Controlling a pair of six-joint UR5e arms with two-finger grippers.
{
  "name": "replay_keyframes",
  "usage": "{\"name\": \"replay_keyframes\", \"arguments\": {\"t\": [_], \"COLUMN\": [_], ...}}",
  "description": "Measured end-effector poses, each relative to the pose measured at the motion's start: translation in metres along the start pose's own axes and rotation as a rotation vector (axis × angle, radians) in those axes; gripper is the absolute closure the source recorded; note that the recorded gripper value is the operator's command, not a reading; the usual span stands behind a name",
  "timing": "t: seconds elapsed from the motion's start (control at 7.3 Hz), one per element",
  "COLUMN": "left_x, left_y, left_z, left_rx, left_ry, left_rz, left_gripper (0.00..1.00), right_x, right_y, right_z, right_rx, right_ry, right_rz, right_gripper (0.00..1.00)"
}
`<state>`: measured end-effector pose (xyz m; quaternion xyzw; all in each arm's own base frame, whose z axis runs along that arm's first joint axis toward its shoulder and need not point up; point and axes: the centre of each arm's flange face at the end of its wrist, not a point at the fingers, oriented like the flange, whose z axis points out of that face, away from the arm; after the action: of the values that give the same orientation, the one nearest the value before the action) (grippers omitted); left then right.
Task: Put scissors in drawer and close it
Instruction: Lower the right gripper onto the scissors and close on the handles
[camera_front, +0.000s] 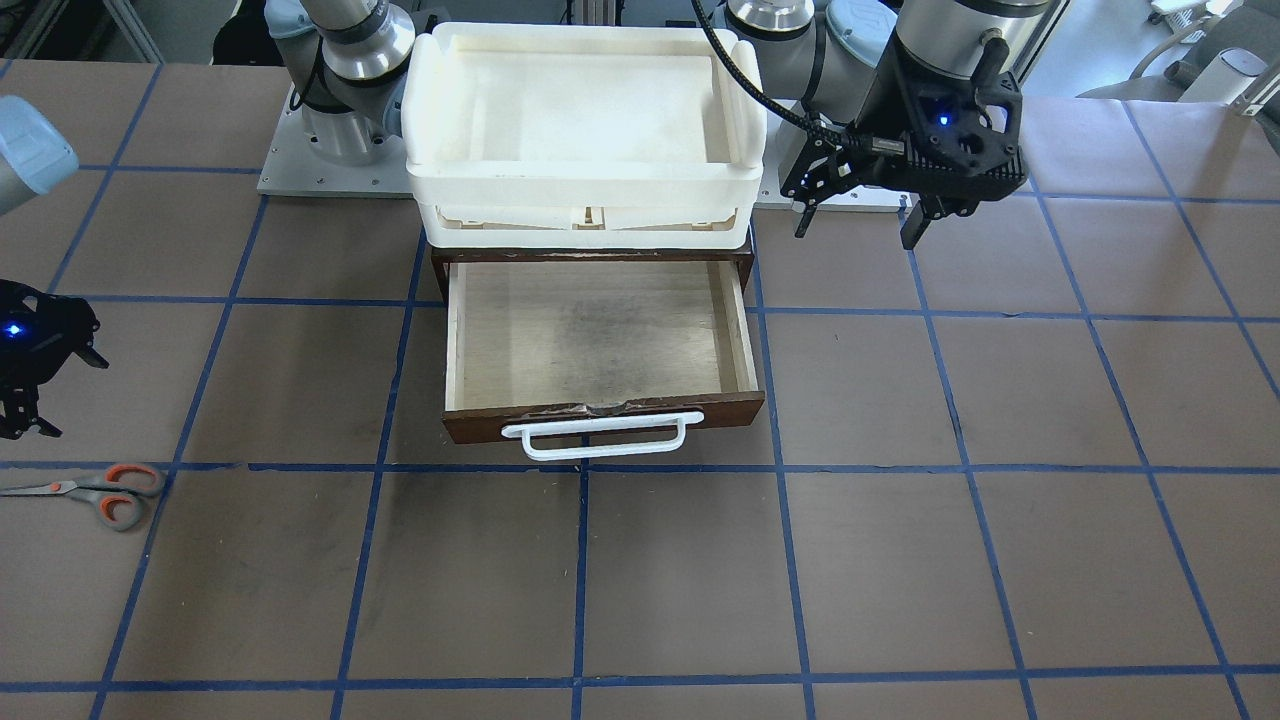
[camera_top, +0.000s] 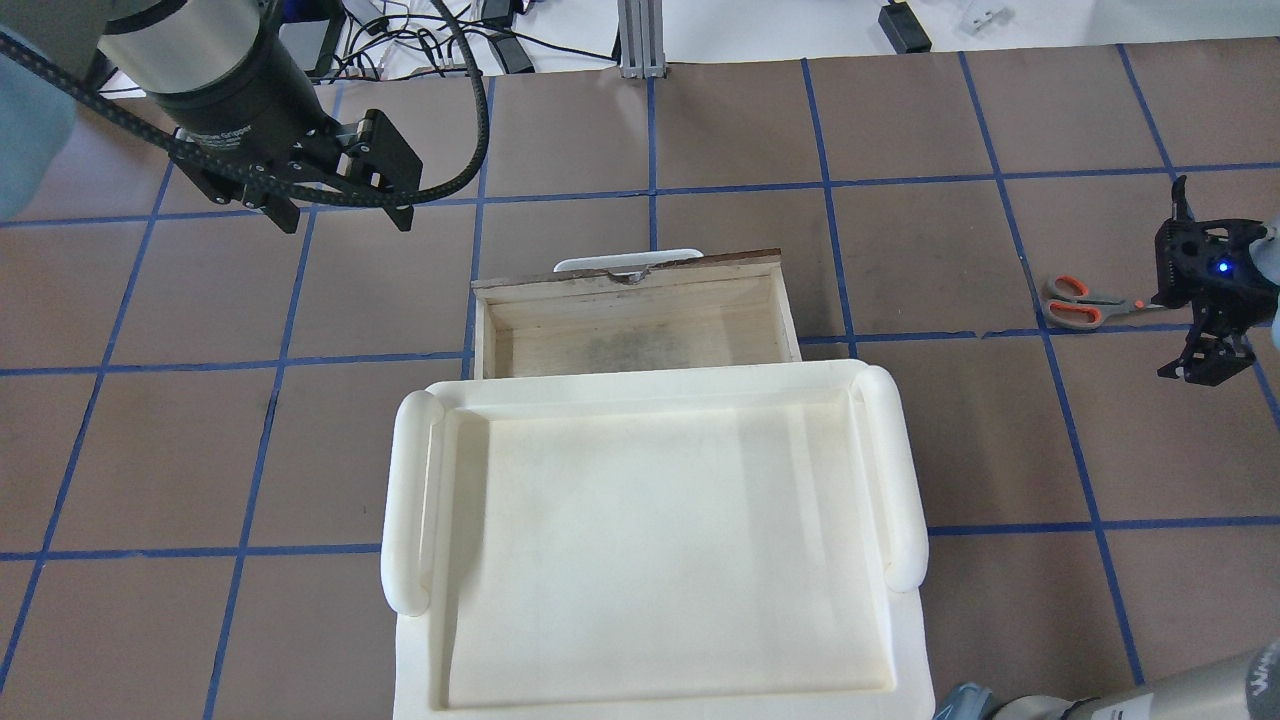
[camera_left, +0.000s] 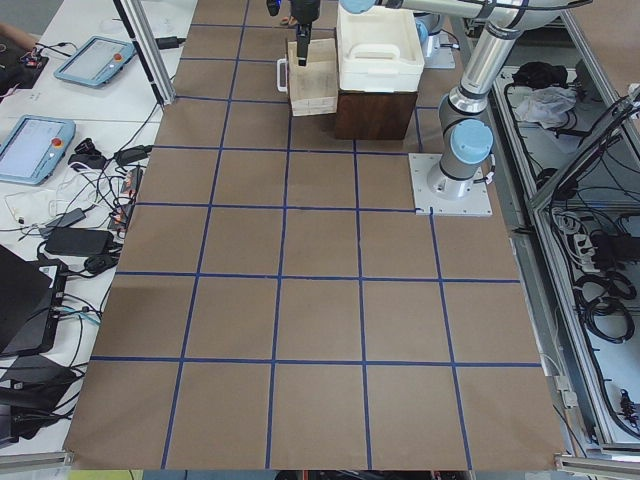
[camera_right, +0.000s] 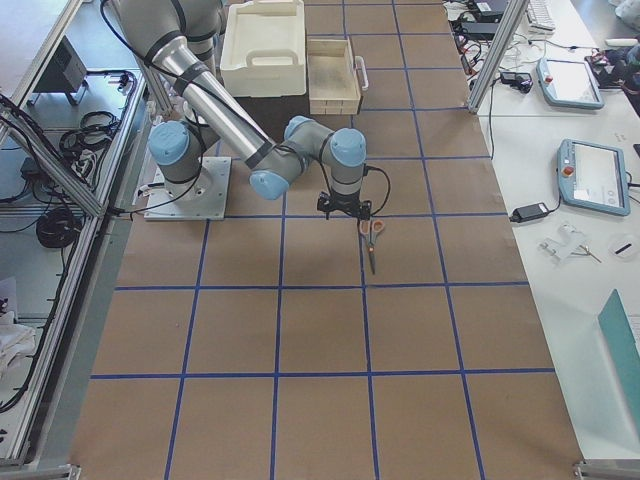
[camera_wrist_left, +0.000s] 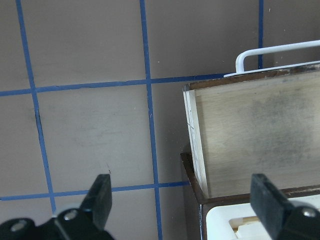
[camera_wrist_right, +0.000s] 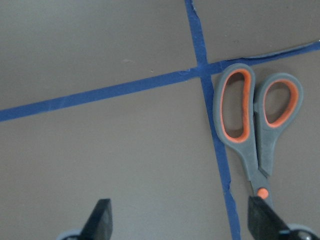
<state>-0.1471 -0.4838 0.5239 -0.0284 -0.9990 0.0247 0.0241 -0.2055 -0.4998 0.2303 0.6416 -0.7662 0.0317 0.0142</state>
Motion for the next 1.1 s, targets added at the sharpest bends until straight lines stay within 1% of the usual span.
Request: {"name": "replay_keyframes", "arguments": {"t": [0.14, 0.41, 0.82, 1.1], "left_x": [0.000, 0.000, 0.002, 0.003], "left_y": [0.000, 0.001, 0.002, 0.004], "left_z": [0.000, -0.001, -0.002, -0.004], "left_rx": [0.000, 0.003, 0.005, 0.007], "left_ry": [0.000, 0.000, 0.001, 0.000], "left_rz": [-0.001, -0.001, 0.002, 0.005], "left_gripper": [0.00, 0.00, 0.00, 0.00], "right_x": [0.006, 0.019, 0.038, 0.044], "right_y": [0.006, 0.015, 0.022, 0.015], "right_z": [0.014, 0.031, 0.046, 0.050], "right_rx": [0.006, 0.004, 0.012, 0.055], "right_ry": [0.009, 0.020, 0.019, 0.033], "right_rz": [-0.038, -0.091, -0.105, -0.098], "right_gripper": [0.07, 0.08, 0.09, 0.09]}}
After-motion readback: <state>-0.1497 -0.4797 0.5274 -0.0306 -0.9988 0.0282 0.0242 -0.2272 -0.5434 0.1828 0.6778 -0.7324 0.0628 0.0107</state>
